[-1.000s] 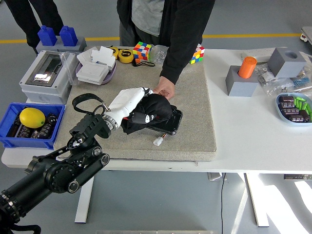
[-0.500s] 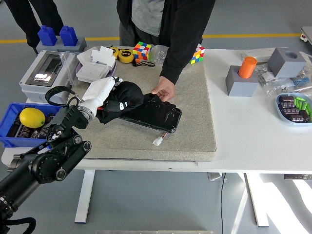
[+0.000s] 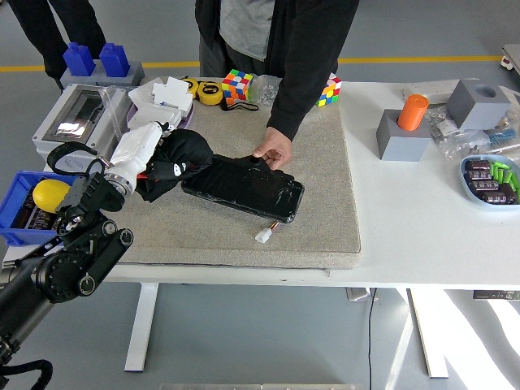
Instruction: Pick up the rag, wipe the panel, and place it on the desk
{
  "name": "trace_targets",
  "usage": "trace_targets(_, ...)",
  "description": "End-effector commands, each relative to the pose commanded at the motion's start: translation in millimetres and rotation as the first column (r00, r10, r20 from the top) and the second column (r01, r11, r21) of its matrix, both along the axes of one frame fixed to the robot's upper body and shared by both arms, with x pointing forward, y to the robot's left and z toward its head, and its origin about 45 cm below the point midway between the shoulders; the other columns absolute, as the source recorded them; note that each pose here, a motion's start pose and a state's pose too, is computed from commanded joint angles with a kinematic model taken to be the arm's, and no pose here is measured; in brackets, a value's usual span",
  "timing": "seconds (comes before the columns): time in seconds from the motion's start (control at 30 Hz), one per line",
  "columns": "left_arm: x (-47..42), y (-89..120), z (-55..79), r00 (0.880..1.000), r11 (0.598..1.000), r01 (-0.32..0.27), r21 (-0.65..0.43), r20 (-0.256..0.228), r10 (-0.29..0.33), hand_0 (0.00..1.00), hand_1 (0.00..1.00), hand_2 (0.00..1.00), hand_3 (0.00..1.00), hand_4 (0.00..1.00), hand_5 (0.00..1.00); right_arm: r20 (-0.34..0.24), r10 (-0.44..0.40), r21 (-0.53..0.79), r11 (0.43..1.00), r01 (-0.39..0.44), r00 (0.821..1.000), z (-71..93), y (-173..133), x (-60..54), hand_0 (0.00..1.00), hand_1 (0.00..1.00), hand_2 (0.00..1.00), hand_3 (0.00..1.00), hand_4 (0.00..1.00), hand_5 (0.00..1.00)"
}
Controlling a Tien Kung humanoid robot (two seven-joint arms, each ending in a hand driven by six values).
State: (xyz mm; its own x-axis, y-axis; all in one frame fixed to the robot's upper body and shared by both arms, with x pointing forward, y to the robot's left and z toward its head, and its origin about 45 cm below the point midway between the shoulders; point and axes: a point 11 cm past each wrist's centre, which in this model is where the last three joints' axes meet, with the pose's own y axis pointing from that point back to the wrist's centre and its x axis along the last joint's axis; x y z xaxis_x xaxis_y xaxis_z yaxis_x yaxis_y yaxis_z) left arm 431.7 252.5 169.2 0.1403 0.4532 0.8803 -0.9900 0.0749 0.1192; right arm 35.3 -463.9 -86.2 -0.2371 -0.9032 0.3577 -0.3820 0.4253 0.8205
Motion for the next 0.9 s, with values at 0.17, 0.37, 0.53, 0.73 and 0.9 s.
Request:
trace_targets(0.17, -3.7, -15, -1.5, 0.999, 0.999, 0.040, -0.005, -0.005, -0.040, 0.248, 0.363, 0.437, 0.556, 0.714, 0.002, 0.002, 0.004, -0.002, 1.000, -0.004, 1.000, 0.8, -1, 1.2, 0.590, 0.597, 0.524, 0.524, 0.875, 0.347)
trace_targets(0.37, -9.8, -37, -3.4, 0.995, 0.995, 0.100, -0.013, -0.007, -0.100, 0.248, 0.360, 0.437, 0.556, 0.714, 0.002, -0.002, 0.007, -0.003, 1.000, -0.007, 1.000, 0.7, -1, 0.0, 0.590, 0.597, 0.524, 0.524, 0.876, 0.347)
trace_targets(0.53, -15.9, -63, -3.2, 0.986, 0.986, 0.167, -0.015, -0.008, -0.167, 0.247, 0.359, 0.437, 0.556, 0.714, 0.002, -0.001, 0.006, -0.003, 1.000, -0.006, 1.000, 0.8, -2, 0.4, 0.590, 0.597, 0.524, 0.524, 0.876, 0.347)
trace_targets(0.73, -23.6, -92, -3.8, 0.969, 0.969, 0.246, -0.005, -0.013, -0.246, 0.247, 0.359, 0.437, 0.556, 0.713, 0.002, 0.000, 0.005, -0.002, 1.000, -0.005, 1.000, 0.7, -1, 0.7, 0.590, 0.598, 0.524, 0.524, 0.876, 0.347)
trace_targets(0.9, -32.1, -115, -7.6, 0.950, 0.950, 0.312, 0.007, -0.025, -0.311, 0.247, 0.358, 0.437, 0.556, 0.714, 0.002, 0.000, 0.004, -0.003, 1.000, -0.004, 1.000, 0.8, -1, 0.1, 0.590, 0.597, 0.524, 0.524, 0.876, 0.347)
